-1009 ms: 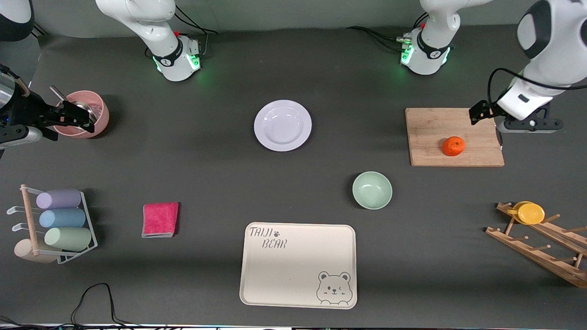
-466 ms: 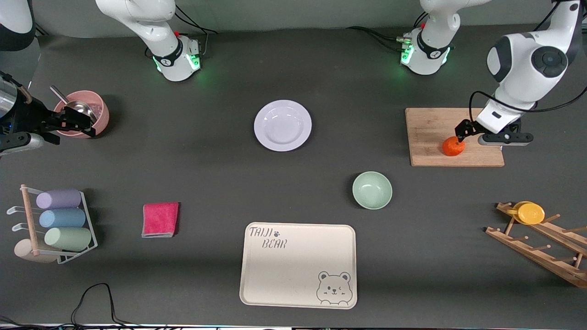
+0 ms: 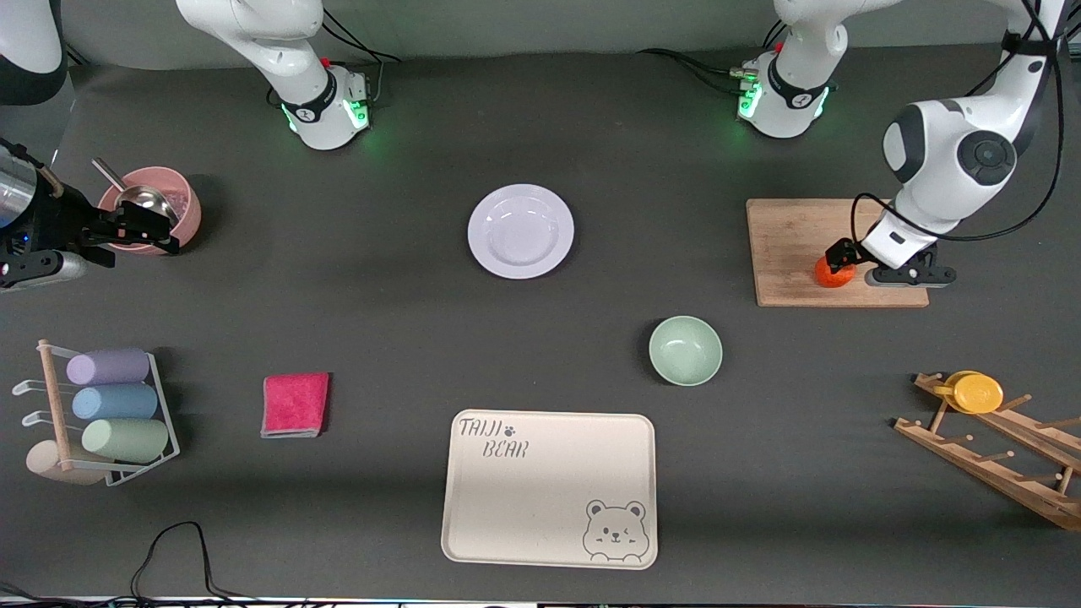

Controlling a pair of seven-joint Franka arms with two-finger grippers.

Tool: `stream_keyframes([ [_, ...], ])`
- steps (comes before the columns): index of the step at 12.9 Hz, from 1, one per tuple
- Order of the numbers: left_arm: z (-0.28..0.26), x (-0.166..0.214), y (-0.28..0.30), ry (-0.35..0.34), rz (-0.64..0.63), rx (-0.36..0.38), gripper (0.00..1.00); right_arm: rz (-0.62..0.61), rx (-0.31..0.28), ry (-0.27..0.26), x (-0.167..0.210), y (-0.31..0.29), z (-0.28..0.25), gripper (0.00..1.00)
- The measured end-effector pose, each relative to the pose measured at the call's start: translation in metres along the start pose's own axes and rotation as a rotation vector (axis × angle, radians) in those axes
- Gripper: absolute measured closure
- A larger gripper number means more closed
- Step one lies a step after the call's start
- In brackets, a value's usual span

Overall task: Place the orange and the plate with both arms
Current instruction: 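Close the left gripper around the orange, then carry the orange with the left gripper over the white plate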

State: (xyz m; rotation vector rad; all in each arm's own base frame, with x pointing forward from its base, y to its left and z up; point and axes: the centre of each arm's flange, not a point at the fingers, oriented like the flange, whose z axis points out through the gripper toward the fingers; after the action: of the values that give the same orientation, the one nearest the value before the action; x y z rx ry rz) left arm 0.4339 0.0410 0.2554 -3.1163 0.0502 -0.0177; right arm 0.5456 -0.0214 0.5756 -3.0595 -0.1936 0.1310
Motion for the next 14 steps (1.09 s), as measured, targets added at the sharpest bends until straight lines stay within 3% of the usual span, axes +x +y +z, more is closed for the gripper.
stream_keyframes([
  [4, 0.029, -0.008, 0.001, -0.026, -0.005, -0.016, 0.0, 0.013, 0.016, -0.029, -0.002, 0.006, 0.015, 0.0],
  [7, 0.034, -0.009, 0.001, -0.037, -0.008, -0.019, 0.04, 0.029, 0.067, -0.054, -0.004, 0.009, 0.031, 0.0],
  [9, 0.035, -0.01, 0.001, -0.041, -0.02, -0.026, 0.28, 0.055, 0.106, -0.073, -0.007, 0.018, 0.043, 0.0],
  [10, 0.035, -0.01, 0.0, -0.042, -0.025, -0.027, 0.33, 0.072, 0.139, -0.082, -0.009, 0.022, 0.051, 0.0],
  [12, 0.034, -0.01, 0.0, -0.052, -0.026, -0.029, 0.33, 0.098, 0.214, -0.097, -0.012, 0.025, 0.066, 0.0],
  [14, 0.021, -0.001, 0.008, -0.105, -0.004, -0.031, 0.33, 0.106, 0.244, -0.111, -0.013, 0.022, 0.084, 0.0],
])
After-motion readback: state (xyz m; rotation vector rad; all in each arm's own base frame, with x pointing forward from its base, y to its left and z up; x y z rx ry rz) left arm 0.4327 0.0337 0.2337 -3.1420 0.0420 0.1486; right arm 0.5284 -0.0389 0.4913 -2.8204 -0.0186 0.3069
